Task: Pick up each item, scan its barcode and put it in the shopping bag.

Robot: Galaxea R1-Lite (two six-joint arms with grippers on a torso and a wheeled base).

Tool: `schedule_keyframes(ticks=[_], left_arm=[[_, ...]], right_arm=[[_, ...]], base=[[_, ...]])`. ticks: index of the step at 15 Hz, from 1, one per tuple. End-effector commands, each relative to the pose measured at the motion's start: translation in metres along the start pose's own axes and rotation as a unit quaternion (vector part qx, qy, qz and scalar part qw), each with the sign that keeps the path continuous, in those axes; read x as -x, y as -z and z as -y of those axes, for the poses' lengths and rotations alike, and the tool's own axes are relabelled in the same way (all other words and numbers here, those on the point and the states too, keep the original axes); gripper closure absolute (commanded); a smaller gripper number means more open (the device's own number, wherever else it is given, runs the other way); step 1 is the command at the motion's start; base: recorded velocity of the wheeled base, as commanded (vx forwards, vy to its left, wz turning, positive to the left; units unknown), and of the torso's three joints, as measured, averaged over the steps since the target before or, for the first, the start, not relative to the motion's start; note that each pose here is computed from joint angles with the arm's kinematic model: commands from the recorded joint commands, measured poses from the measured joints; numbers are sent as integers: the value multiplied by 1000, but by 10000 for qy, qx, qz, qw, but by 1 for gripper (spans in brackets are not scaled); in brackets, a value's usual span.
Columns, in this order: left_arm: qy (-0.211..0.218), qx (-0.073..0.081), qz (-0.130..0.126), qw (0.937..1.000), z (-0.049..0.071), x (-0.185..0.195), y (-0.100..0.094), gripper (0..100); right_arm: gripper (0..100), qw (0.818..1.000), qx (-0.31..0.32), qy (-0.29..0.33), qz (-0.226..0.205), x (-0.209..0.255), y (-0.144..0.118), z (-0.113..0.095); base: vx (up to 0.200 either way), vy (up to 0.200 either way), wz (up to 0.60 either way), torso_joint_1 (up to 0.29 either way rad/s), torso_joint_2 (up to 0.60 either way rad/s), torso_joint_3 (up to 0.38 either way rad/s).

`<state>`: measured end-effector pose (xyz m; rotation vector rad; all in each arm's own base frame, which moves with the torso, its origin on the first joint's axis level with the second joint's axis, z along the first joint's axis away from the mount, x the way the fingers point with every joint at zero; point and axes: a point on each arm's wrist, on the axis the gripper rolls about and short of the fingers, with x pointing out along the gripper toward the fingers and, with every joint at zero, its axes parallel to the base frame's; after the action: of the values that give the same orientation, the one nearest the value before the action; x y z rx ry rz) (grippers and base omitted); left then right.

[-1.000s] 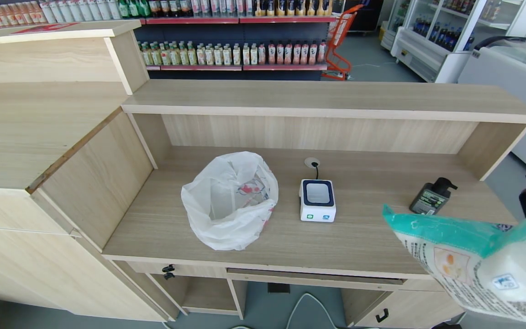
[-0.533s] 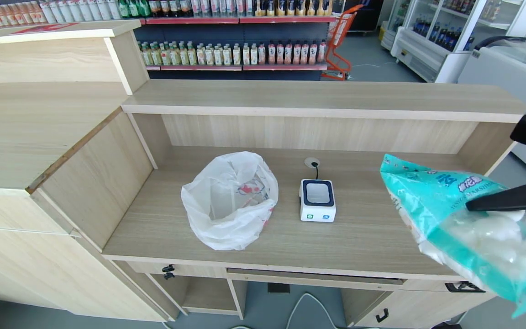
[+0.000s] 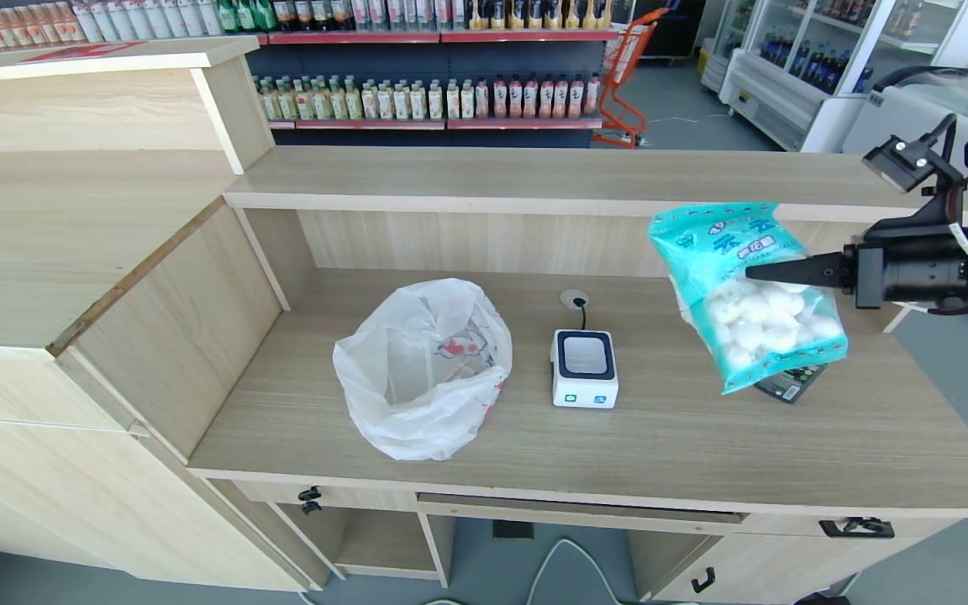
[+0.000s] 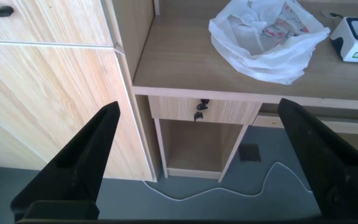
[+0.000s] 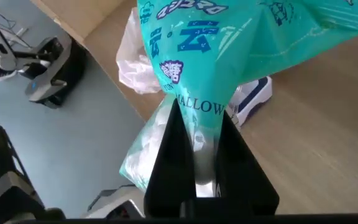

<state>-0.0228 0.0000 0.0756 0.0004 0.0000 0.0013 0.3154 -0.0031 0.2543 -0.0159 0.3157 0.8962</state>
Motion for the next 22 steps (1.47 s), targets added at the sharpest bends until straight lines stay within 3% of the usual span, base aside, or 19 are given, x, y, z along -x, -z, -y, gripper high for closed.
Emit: schedule_keyframes(ticks=[1, 7, 11, 15, 22], left_arm=[[-1, -6, 0, 10000, 0, 0, 0, 0], [-1, 2, 0, 10000, 0, 0, 0, 0], [-1, -6, 0, 10000, 0, 0, 0, 0], [-1, 2, 0, 10000, 0, 0, 0, 0], [-1, 2, 0, 10000, 0, 0, 0, 0]], right_arm=[[100, 9999, 84, -41, -54, -32, 14, 13], [100, 9994, -60, 157, 319, -58, 27, 35], [100, 9948, -216, 764, 634, -85, 35, 34], [100, 9959, -346, 700, 464, -93, 46, 27], [100, 9936, -337, 970, 463, -100, 50, 31]], base=[[0, 0, 0, 0, 0, 0], [0, 0, 0, 0, 0, 0], [0, 0, 0, 0, 0, 0], [0, 0, 0, 0, 0, 0], [0, 0, 0, 0, 0, 0]])
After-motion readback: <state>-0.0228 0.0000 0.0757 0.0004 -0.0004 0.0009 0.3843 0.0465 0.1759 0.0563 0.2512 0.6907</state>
